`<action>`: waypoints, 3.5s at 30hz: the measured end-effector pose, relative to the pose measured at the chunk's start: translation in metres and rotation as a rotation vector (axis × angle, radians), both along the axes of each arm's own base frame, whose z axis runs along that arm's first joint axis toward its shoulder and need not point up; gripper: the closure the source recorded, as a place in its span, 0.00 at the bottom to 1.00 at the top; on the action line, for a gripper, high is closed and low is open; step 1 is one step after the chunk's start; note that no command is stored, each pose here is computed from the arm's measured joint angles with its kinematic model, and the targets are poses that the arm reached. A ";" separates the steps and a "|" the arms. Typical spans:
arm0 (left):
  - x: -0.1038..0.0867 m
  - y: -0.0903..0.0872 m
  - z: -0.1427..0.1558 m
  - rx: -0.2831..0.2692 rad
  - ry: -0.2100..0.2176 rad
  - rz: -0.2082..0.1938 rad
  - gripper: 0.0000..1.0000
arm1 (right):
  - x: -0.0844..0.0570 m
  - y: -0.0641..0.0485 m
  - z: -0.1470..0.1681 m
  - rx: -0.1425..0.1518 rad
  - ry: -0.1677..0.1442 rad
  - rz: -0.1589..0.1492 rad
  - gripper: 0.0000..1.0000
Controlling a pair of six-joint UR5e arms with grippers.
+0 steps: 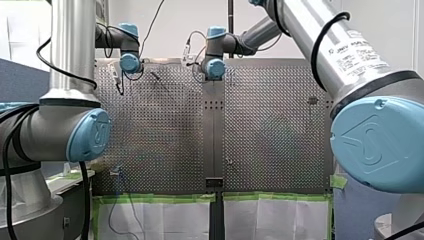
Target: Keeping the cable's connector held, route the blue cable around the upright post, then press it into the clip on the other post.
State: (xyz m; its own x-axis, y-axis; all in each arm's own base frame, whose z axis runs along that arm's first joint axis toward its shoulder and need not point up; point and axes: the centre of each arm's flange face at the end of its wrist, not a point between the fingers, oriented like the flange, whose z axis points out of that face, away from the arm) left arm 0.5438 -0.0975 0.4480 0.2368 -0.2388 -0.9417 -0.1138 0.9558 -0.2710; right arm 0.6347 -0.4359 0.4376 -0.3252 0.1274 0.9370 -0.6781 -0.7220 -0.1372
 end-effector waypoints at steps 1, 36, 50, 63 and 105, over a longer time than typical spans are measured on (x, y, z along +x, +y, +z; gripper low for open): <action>0.002 0.001 -0.004 0.001 0.007 -0.002 1.00 | 0.000 -0.001 -0.001 0.001 0.001 -0.007 1.00; 0.039 -0.003 -0.071 -0.047 0.097 -0.077 1.00 | 0.008 -0.019 -0.087 0.096 0.135 -0.099 1.00; 0.034 -0.010 -0.075 -0.109 0.125 -0.083 0.24 | 0.002 -0.014 -0.139 0.160 0.210 -0.107 1.00; 0.037 -0.021 -0.104 -0.090 0.213 -0.106 0.01 | -0.017 -0.011 -0.197 0.225 0.291 -0.129 1.00; 0.041 -0.024 -0.120 -0.111 0.240 -0.121 0.01 | -0.043 0.000 -0.426 0.403 0.457 -0.170 1.00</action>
State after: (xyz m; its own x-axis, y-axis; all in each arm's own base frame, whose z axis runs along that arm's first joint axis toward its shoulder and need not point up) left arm 0.5850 -0.1216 0.3280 -0.0266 -0.3565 -0.9339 -0.0741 0.9324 -0.3538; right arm 0.5913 -0.4358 0.0115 0.1134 -0.2497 0.9617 -0.8330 -0.5514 -0.0449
